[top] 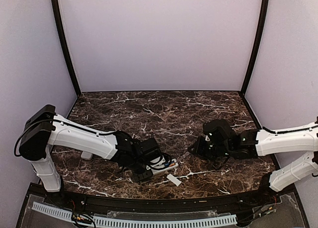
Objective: Unload the batteries from the remote control
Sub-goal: Remove the battery from the remote control without the battery cover.
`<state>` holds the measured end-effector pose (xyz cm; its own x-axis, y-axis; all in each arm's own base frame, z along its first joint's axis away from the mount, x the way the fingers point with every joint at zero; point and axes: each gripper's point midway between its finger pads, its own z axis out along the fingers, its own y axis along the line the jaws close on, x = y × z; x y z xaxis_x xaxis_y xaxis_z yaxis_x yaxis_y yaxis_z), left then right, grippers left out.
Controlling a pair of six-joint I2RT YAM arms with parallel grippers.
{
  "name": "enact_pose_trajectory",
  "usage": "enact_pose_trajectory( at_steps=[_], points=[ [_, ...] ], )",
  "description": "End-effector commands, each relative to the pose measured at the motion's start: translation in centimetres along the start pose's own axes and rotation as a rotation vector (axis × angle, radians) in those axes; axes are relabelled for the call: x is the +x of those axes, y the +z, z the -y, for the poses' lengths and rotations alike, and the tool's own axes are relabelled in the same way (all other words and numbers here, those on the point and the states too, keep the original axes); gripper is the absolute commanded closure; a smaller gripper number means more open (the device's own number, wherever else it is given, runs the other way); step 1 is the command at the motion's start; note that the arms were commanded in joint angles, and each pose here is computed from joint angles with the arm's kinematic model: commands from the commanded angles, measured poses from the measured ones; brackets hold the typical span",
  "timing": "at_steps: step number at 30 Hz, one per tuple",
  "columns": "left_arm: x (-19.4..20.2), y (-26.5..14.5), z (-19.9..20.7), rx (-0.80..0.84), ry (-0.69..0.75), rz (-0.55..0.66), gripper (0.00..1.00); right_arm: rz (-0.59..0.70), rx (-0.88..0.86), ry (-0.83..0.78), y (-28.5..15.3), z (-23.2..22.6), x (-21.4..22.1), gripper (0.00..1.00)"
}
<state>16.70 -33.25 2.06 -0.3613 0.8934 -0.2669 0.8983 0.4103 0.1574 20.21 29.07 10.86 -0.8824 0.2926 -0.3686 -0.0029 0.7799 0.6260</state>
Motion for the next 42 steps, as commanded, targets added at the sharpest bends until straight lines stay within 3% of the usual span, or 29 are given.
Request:
enact_pose_trajectory(
  at_steps=[1, 23, 42],
  points=[
    [1.4, 1.3, -0.8, -0.041, 0.000, -0.065, 0.81, -0.117, -0.140, 0.020, -1.0, -4.0, 2.6, 1.00],
    [1.5, 1.4, -0.9, -0.047, 0.002, -0.074, 0.82, -0.101, -0.227, 0.036, -3.3, -6.3, 2.7, 1.00],
    [1.6, 1.5, -1.1, -0.062, 0.004, -0.083, 0.82, -0.112, -0.139, 0.032, -3.6, -3.9, 3.3, 1.00]
  ],
)
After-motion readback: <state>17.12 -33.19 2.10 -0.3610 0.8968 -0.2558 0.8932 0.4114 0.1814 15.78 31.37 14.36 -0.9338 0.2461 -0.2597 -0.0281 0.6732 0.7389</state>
